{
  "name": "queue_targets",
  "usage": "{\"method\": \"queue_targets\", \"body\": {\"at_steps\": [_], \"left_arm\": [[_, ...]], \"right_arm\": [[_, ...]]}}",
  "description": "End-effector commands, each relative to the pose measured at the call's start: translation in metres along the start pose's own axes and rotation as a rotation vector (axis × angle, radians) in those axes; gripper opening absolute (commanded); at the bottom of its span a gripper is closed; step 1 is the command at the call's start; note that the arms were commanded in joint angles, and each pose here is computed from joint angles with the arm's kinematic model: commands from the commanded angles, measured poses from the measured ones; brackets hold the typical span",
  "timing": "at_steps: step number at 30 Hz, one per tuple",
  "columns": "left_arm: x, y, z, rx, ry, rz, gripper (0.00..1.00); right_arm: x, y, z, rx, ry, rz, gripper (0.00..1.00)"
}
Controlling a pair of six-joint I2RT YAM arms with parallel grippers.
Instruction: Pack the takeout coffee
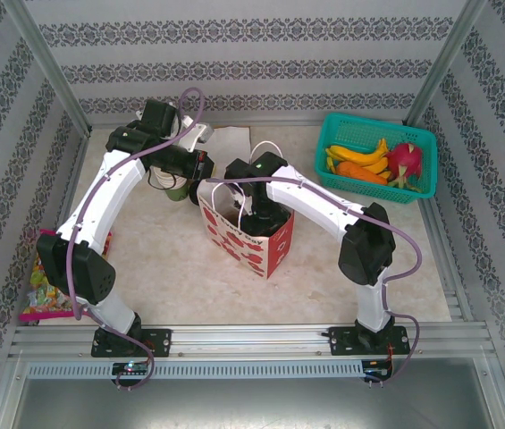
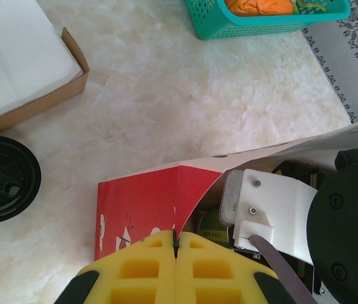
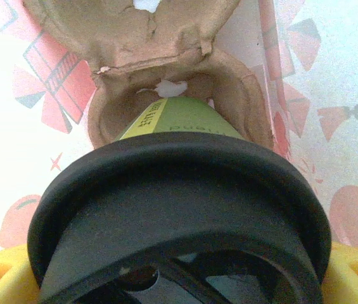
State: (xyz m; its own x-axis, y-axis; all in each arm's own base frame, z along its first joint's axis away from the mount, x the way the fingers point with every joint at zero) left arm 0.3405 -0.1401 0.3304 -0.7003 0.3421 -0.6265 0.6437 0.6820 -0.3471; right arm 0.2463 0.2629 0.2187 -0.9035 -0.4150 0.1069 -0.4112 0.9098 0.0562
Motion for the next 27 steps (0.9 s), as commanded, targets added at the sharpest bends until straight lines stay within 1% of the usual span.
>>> {"method": "queue_targets", "body": {"at_steps": [1,9,23,27], "left_arm": [[-0.007,-0.004,-0.018,-0.026,-0.064,0.062,0.0],[-0.006,-0.004,-0.02,-0.035,-0.068,0.069,0.0],[-0.006,-0.005,-0.02,-0.028,-0.072,0.073,0.0],[-0.006,-0.005,-0.02,-0.026,-0.072,0.073,0.0]], "right_arm": [[0.015,-0.002,-0.015,0.024,0.003,0.005,0.47],[0.014,-0.005,-0.004,0.044,0.019,0.011,0.47],[0.004,-0.001,0.005,0.01,-0.04,0.0,0.46],[0.004,0.0,0.007,0.003,-0.038,-0.002,0.46]]}}
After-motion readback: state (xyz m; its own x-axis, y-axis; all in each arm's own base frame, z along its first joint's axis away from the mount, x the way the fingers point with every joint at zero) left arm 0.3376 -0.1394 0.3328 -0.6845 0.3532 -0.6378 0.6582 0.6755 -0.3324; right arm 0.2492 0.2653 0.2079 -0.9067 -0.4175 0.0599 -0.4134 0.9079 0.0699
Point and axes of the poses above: each hand's point on the last joint's axis, 136 mm out from that joint toward the fingers, its own z axis out along the fingers, its own y axis along the line the jaws close on, x = y × z, the point moved 8 cm from there along -z, back along the fingers, and after that the axes turned 9 degrees about z, right-handed, at the moved point
